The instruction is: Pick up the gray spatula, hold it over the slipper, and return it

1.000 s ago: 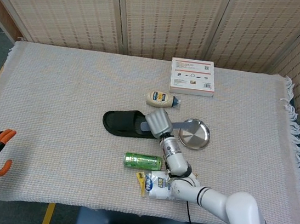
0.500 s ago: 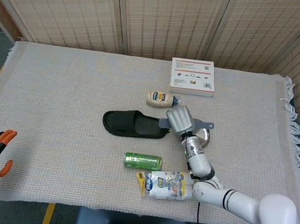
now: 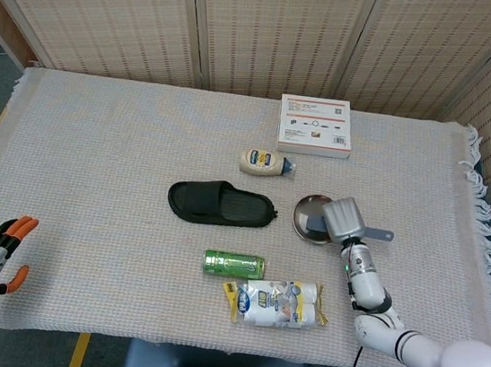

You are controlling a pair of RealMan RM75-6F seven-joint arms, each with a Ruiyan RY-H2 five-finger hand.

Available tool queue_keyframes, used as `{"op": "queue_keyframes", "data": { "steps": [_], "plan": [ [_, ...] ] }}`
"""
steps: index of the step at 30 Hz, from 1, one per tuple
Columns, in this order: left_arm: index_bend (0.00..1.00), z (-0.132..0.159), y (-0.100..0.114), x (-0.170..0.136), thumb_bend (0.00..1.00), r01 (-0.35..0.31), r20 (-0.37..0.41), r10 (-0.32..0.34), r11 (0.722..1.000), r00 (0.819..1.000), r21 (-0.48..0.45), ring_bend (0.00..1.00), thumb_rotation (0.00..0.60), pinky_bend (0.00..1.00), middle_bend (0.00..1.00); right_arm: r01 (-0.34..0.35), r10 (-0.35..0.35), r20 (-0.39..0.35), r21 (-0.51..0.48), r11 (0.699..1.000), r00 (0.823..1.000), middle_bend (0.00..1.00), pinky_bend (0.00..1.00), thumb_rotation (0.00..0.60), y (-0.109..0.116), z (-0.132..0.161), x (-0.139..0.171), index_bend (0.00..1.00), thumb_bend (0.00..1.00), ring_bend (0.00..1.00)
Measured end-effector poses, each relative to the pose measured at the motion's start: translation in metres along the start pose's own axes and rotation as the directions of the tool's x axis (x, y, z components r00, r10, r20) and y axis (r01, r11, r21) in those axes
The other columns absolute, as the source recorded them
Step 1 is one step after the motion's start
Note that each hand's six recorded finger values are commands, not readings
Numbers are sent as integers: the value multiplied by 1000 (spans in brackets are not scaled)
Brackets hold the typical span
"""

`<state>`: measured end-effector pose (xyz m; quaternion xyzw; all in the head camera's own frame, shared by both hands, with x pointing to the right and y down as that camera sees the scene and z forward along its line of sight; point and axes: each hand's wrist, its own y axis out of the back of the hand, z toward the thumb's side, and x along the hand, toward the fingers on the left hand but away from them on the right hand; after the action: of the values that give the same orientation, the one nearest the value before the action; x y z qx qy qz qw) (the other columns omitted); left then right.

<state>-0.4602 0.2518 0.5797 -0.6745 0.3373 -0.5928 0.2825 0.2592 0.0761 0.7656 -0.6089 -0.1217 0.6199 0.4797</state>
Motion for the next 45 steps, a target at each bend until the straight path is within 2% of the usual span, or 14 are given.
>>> {"op": "queue_keyframes", "data": {
  "steps": [3, 5, 7, 11, 20, 26, 30, 32, 36, 39, 41, 45],
  "plan": [
    [0, 0, 0, 0, 510, 2, 0, -2, 1000, 1000, 0, 0, 600, 132, 0, -10, 10, -7, -4, 1000, 1000, 605, 908, 600, -5, 2, -1, 739, 303, 577],
    [0, 0, -1, 0, 536, 5, 4, -5, 1000, 1000, 0, 0, 600, 133, 0, -18, 17, -19, -20, 1000, 1000, 543, 856, 600, -7, 4, -2, 612, 303, 525],
    [0, 0, -1, 1, 544, 5, 7, -5, 1000, 1000, 1, 0, 600, 134, 0, -16, 16, -26, -30, 999, 1000, 448, 791, 600, -7, 6, -3, 434, 303, 448],
    [0, -2, 0, 1, 542, 1, 2, -1, 1000, 1000, 0, 0, 600, 135, 0, -9, 8, -32, -37, 999, 999, 374, 761, 600, -5, 5, -4, 266, 303, 395],
    [0, -2, 0, 0, 544, -2, -2, 2, 1000, 1000, 0, 0, 600, 136, 0, -4, 3, -28, -42, 999, 1000, 367, 757, 600, -2, 2, -4, 242, 303, 387],
    [0, -2, 1, 0, 540, -5, -4, 5, 1000, 1000, 1, 0, 600, 135, 0, 0, -1, -24, -52, 999, 1000, 345, 756, 600, 1, -3, -2, 146, 302, 366],
    [0, -3, 1, 0, 541, -3, -7, 3, 1000, 1000, 2, 0, 600, 136, 0, -2, 1, -24, -62, 998, 1000, 276, 711, 600, 3, -6, 3, 52, 303, 310],
    [0, -3, 1, 0, 540, -3, -7, 3, 1000, 1000, 3, 0, 600, 136, 0, 0, -1, -26, -72, 997, 1000, 222, 662, 600, 5, -8, 7, 9, 303, 260],
    [0, -3, 1, -1, 540, -5, -10, 5, 1000, 1000, 7, 0, 600, 136, 0, 24, -28, -28, -110, 994, 999, 122, 481, 600, 13, -14, 19, 0, 303, 129],
    [0, -4, 1, -1, 542, -7, -15, 7, 1000, 1000, 11, 0, 600, 136, 0, 62, -66, -22, -164, 984, 998, 101, 433, 600, 21, -20, 38, 0, 303, 115],
    [0, -4, 1, -1, 543, -7, -19, 7, 1000, 1000, 14, 0, 600, 136, 0, 93, -96, -8, -206, 974, 995, 86, 368, 600, 23, -25, 60, 0, 303, 100],
    [0, -4, 2, -1, 540, -14, -20, 14, 1000, 1000, 18, 0, 600, 136, 0, 166, -154, 68, -257, 952, 986, 33, 67, 600, 17, -48, 112, 0, 285, 5]
  ]
}}
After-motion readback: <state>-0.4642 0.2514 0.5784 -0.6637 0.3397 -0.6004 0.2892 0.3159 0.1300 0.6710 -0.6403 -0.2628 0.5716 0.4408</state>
